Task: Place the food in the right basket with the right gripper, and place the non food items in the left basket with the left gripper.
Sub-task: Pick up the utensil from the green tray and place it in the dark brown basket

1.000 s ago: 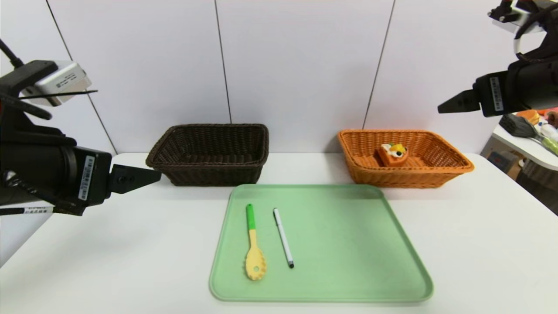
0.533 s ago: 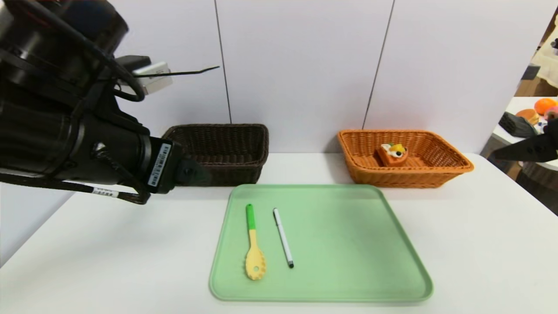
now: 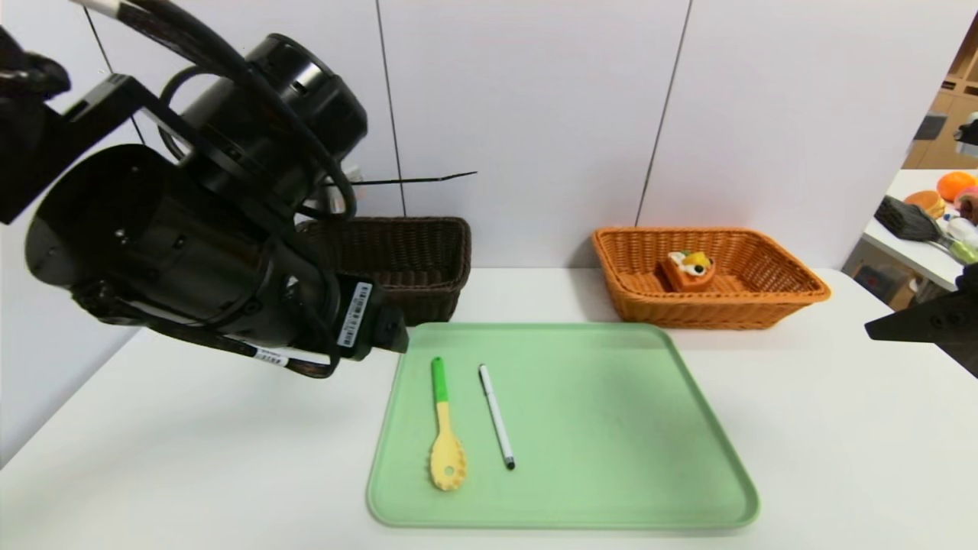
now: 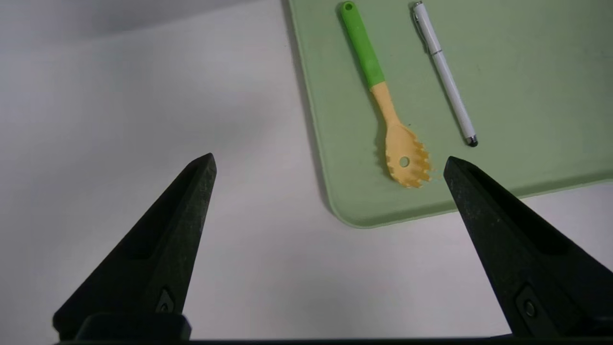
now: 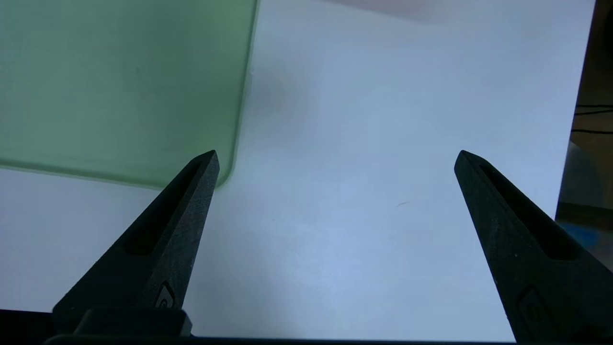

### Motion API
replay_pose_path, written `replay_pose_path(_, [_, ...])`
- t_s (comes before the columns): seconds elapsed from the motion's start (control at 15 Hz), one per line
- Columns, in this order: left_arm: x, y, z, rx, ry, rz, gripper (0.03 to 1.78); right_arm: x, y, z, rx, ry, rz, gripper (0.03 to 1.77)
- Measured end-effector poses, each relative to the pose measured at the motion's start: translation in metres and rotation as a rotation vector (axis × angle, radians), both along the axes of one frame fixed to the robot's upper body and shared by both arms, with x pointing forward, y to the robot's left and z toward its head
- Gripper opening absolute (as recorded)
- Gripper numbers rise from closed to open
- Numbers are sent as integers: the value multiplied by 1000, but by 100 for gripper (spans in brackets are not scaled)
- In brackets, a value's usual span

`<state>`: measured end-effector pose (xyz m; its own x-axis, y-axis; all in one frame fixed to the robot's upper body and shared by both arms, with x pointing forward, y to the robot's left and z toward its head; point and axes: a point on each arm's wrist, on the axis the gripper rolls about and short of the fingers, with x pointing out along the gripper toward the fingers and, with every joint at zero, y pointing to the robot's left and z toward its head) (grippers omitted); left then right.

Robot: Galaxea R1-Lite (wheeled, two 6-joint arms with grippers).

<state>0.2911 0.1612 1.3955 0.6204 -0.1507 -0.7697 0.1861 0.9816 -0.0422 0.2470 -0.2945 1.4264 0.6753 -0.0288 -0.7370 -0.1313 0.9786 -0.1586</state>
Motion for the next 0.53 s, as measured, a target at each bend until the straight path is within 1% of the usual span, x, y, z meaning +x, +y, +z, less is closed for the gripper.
replay_pose_path(0.13, [4, -9, -5, -9, 45, 44, 169, 0, 0, 0, 9, 0, -19, 169])
replay_pose_path(0.33, [17, -25, -10, -39, 84, 105, 169, 1, -2, -6, 28, 19, -64, 169])
replay_pose_path(0.53, [31, -44, -22, -42, 145, 166, 169, 0, -4, -9, 48, 30, -94, 169])
